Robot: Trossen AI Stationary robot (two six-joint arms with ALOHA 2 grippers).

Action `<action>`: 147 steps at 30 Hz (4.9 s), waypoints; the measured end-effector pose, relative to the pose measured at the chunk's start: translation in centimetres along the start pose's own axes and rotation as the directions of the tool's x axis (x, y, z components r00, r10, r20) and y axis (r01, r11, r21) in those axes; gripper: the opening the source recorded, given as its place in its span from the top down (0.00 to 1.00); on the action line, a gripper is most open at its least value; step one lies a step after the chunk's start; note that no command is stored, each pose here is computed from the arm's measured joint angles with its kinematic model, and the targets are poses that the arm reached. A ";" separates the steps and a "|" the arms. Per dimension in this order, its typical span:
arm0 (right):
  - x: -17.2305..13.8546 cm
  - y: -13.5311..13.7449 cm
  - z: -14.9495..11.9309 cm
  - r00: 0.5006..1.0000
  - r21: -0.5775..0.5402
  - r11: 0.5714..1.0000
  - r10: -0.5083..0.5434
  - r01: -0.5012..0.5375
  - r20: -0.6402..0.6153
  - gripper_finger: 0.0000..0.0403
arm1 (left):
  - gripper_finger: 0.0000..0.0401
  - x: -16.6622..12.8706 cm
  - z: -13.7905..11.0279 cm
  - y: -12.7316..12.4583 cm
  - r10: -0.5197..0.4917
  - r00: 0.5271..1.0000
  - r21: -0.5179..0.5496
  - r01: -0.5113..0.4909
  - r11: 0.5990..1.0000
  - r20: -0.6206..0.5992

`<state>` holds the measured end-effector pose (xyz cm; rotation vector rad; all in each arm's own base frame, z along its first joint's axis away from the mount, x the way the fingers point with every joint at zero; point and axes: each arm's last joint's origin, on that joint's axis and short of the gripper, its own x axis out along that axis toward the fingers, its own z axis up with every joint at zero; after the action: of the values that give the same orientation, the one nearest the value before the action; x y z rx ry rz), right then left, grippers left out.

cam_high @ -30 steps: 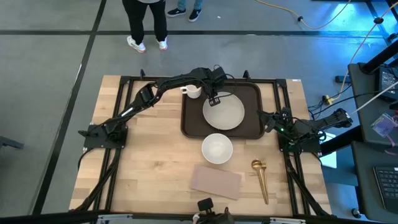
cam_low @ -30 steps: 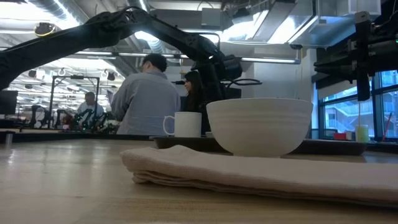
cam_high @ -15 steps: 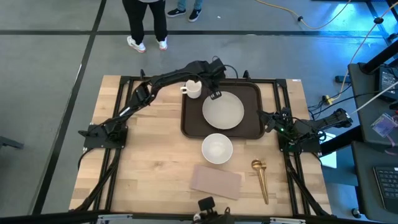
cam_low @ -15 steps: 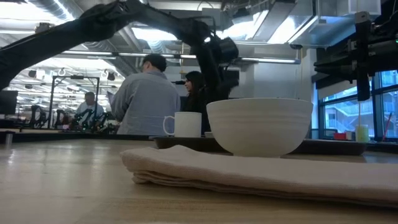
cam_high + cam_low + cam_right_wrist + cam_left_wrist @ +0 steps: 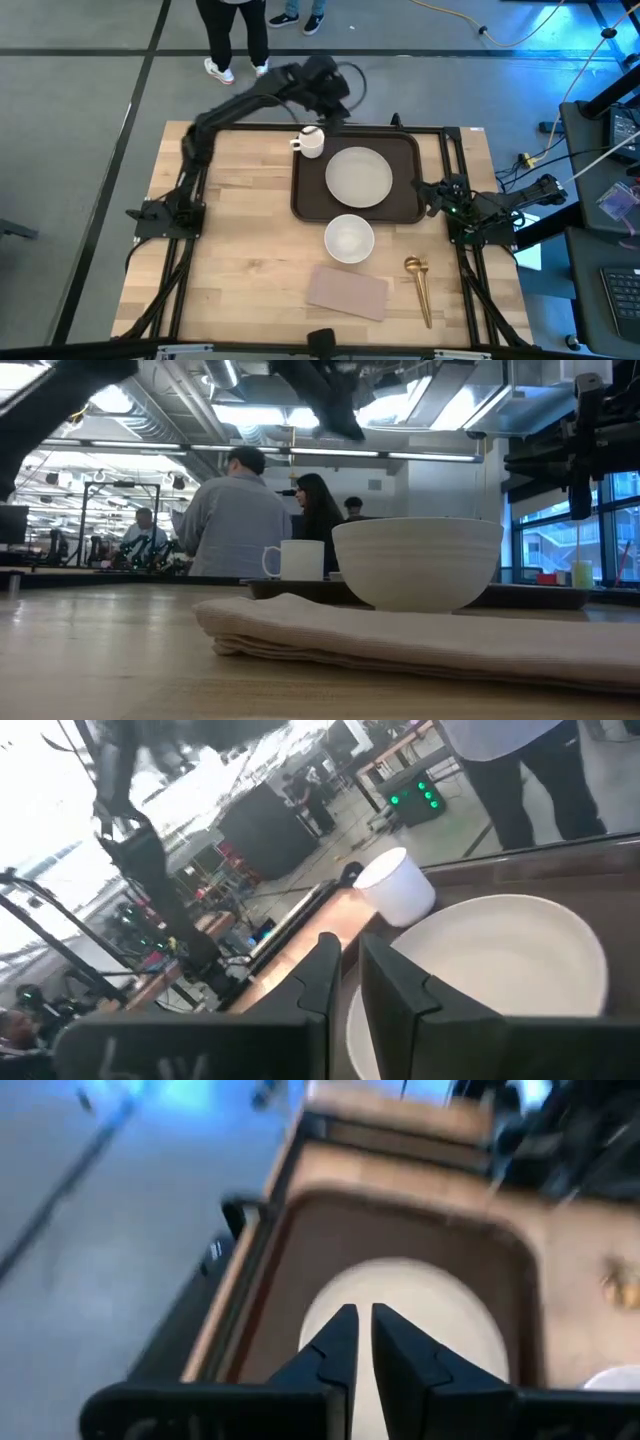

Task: Set up tray
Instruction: Put the gray plate to the bottom right of the white mug on the black serving tray, then put the white bowl on the gray plate on the black serving tray

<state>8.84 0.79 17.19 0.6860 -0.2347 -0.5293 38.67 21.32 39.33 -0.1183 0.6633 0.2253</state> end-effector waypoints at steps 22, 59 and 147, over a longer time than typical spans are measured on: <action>4.5 6.3 6.8 0.825 -0.212 0.878 -0.477 0.429 -0.304 0.99 | 0.99 -12.4 -11.0 -6.4 -0.092 0.763 -0.040 0.152 0.988 0.640; 18.1 -7.5 1.8 0.341 -0.462 0.619 -0.761 0.635 -0.552 0.99 | 0.99 -12.2 -19.4 -7.7 0.087 0.723 -0.243 0.114 0.963 0.685; 18.2 10.7 -7.4 0.137 -0.548 0.819 -0.570 0.169 -0.810 0.54 | 0.83 -11.2 -20.6 -7.7 0.091 0.827 -0.255 0.065 0.965 0.555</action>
<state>31.09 1.94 19.31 0.6163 1.3003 -0.5126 19.66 8.27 30.45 -0.2914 0.0351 0.3451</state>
